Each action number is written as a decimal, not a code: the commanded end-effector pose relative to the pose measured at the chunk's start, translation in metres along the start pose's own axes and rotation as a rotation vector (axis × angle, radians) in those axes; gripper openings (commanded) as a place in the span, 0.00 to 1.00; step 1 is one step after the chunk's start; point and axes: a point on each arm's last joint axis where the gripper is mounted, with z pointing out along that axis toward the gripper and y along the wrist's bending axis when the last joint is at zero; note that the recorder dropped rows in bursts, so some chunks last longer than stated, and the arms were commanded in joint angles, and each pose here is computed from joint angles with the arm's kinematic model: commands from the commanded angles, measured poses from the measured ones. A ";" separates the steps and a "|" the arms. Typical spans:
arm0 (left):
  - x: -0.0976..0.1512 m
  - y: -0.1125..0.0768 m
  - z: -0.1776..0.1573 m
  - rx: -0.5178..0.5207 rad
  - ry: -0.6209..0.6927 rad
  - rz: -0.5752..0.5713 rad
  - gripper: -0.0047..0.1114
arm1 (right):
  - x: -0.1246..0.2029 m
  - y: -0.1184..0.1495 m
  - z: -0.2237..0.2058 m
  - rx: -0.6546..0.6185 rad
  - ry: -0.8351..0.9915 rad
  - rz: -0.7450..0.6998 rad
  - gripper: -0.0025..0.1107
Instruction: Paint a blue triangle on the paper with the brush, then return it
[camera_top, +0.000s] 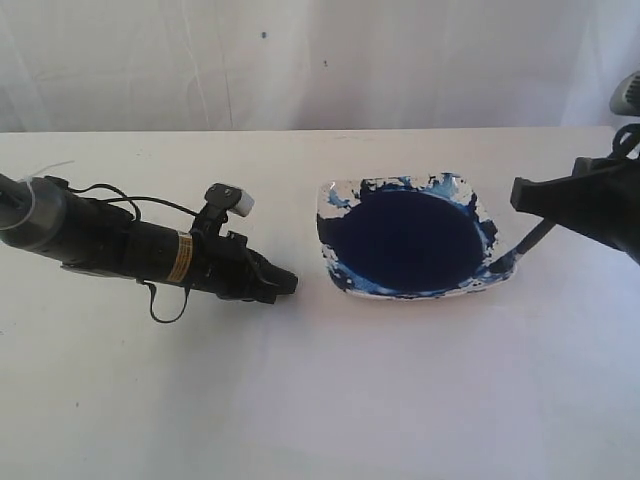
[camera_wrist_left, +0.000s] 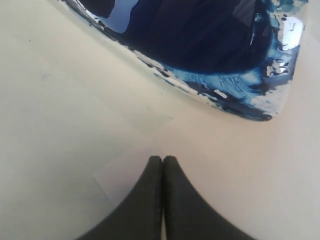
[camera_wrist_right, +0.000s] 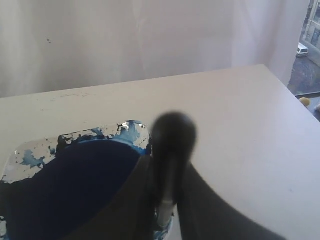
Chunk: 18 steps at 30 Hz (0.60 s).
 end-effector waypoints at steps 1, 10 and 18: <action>0.001 0.002 0.000 -0.036 0.022 0.016 0.04 | -0.002 -0.004 0.000 0.043 -0.020 -0.014 0.08; 0.001 0.002 0.000 -0.036 0.022 0.016 0.04 | -0.004 -0.007 0.000 0.076 -0.045 -0.014 0.08; 0.001 0.002 0.000 -0.036 0.022 0.016 0.04 | -0.007 -0.006 0.000 0.057 -0.077 0.036 0.08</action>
